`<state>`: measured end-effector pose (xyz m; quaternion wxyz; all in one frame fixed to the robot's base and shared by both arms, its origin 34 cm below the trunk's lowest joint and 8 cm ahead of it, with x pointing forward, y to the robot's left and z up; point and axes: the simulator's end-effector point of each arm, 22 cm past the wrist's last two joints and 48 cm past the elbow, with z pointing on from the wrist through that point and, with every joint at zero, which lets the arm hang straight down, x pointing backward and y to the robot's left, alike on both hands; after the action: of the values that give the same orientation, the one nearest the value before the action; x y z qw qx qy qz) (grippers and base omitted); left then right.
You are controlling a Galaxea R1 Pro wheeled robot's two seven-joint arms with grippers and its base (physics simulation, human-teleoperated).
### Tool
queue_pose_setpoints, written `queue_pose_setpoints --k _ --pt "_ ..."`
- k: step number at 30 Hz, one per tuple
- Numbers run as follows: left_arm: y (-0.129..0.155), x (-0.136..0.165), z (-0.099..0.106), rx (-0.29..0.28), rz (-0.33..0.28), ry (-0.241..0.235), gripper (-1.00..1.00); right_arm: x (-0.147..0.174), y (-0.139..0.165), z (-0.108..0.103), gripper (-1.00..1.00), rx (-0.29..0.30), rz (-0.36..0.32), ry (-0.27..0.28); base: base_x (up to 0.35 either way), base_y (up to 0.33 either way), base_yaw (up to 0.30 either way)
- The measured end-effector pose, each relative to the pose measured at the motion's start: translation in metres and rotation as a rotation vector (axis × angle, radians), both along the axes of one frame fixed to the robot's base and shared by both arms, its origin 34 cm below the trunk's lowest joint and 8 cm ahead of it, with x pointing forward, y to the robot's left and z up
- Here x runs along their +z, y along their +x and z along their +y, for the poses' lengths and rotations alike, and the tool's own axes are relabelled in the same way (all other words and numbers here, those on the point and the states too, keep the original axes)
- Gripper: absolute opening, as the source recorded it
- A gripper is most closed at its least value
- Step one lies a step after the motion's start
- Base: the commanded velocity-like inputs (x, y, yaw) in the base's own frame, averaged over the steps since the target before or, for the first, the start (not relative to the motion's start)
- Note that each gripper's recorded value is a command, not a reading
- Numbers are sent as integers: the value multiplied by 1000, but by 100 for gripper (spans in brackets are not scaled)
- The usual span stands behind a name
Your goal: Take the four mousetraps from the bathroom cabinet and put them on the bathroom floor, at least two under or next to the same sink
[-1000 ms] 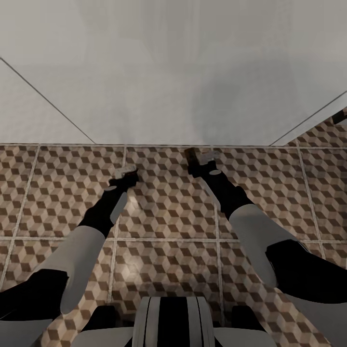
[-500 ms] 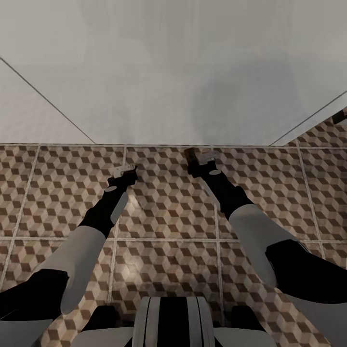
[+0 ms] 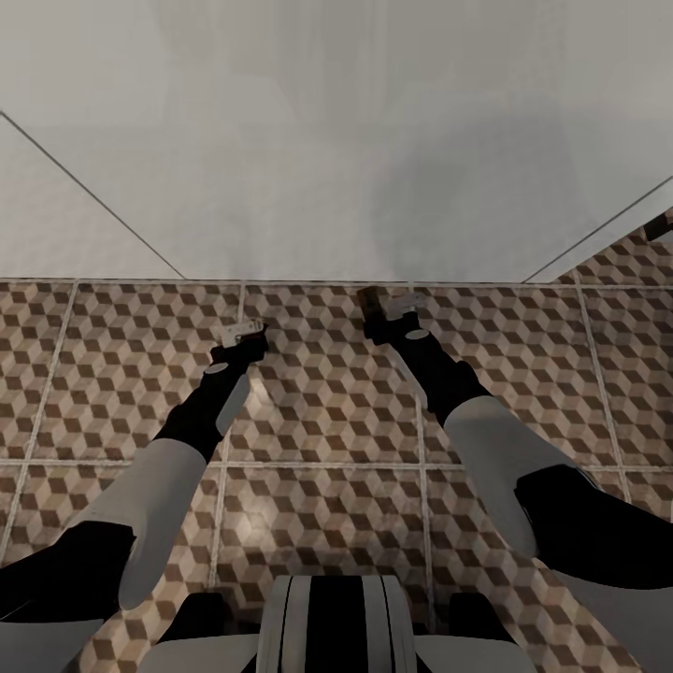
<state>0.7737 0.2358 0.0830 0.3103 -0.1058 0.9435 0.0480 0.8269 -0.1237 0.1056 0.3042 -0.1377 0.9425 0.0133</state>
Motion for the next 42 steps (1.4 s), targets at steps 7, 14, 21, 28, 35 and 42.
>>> queue_pose_setpoints --k 7,14,21,28,35,42 --pt "-2 -2 -1 1 5 -4 -100 -1 -1 -2 -100 -5 4 -2 0 0 0" --pt "0 0 -1 2 1 -7 -100 -7 -7 -6 -100 -15 29 -13 0 0 0" --pt "2 2 -2 2 -6 -10 -100 -13 -15 -13 -100 -29 69 -39 0 0 0" --pt "21 19 -11 -20 -63 -24 -100 -13 -16 -13 -100 -32 76 -41 0 0 0" --pt "36 35 -21 -44 -109 -34 -100 -12 -15 -13 -100 -32 75 -40 0 0 0" --pt "55 58 -25 -48 -170 -41 -100 -12 -15 -12 -100 -31 75 -38 0 0 0"
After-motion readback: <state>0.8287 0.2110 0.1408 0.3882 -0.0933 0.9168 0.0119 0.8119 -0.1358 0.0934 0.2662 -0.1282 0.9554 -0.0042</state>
